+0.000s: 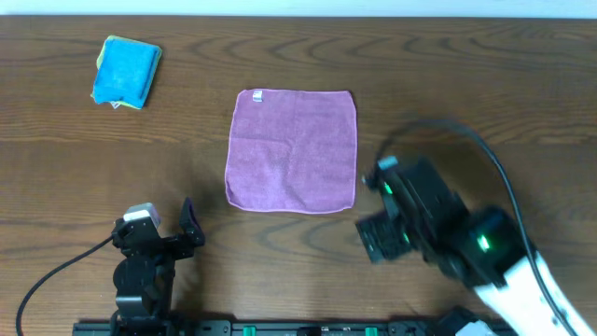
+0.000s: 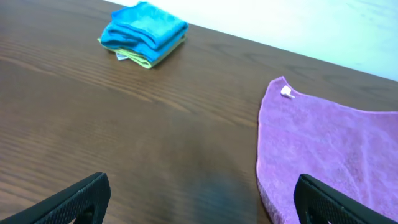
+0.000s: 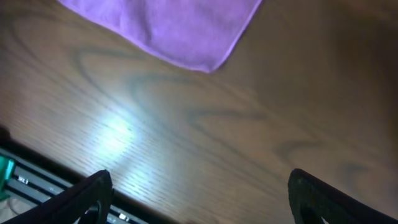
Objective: Fold the cloth
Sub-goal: 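Move both grippers to the near left and right corners of the cloth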
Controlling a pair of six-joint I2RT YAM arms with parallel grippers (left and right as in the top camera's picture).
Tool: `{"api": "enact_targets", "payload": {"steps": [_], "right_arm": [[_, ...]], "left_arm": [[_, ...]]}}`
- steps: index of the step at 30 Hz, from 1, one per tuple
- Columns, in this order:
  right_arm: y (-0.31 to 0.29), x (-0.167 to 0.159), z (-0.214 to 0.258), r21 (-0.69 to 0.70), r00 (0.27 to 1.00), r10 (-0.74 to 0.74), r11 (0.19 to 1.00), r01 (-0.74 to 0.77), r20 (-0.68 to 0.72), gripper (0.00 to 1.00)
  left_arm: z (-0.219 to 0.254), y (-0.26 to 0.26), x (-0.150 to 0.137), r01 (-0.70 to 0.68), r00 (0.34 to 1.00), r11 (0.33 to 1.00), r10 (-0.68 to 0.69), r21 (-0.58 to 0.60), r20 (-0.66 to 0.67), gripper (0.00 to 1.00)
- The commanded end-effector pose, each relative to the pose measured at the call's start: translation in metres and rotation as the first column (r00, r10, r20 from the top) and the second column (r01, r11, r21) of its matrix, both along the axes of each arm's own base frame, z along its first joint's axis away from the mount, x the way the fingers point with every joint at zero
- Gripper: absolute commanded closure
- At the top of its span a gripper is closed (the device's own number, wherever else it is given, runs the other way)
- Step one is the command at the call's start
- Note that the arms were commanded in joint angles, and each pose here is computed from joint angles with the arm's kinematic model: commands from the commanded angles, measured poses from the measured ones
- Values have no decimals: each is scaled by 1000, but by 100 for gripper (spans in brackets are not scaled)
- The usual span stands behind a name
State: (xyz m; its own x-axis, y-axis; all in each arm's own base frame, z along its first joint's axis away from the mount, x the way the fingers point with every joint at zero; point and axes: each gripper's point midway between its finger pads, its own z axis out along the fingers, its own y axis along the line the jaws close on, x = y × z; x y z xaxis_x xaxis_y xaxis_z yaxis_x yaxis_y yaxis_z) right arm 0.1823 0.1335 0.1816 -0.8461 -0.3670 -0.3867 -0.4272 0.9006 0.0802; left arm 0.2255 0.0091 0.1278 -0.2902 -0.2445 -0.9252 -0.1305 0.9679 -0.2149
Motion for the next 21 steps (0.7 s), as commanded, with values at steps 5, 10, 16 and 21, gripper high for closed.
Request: {"api": "enact_targets", "payload": {"steps": [5,10,16,21], "right_arm": [[10,-38,-21,163,996,63,985,-53,-60,6],[19,-31,-20,198,997,48,980,-35,-60,4],[33,-10,-21,227,999,19,974,-10,-36,3],[47,17,-27,254,999,-27,967,33,-27,2]], "left_arm": [[-8,-44,-3,196,979,957,-202,-213,-7,5],[7,-55,-1,205,978,899,-200,-388,53,5],[39,-68,2,322,945,862,-269,-391,185,4],[24,-62,9,229,973,839,-206,-494,103,0]]}}
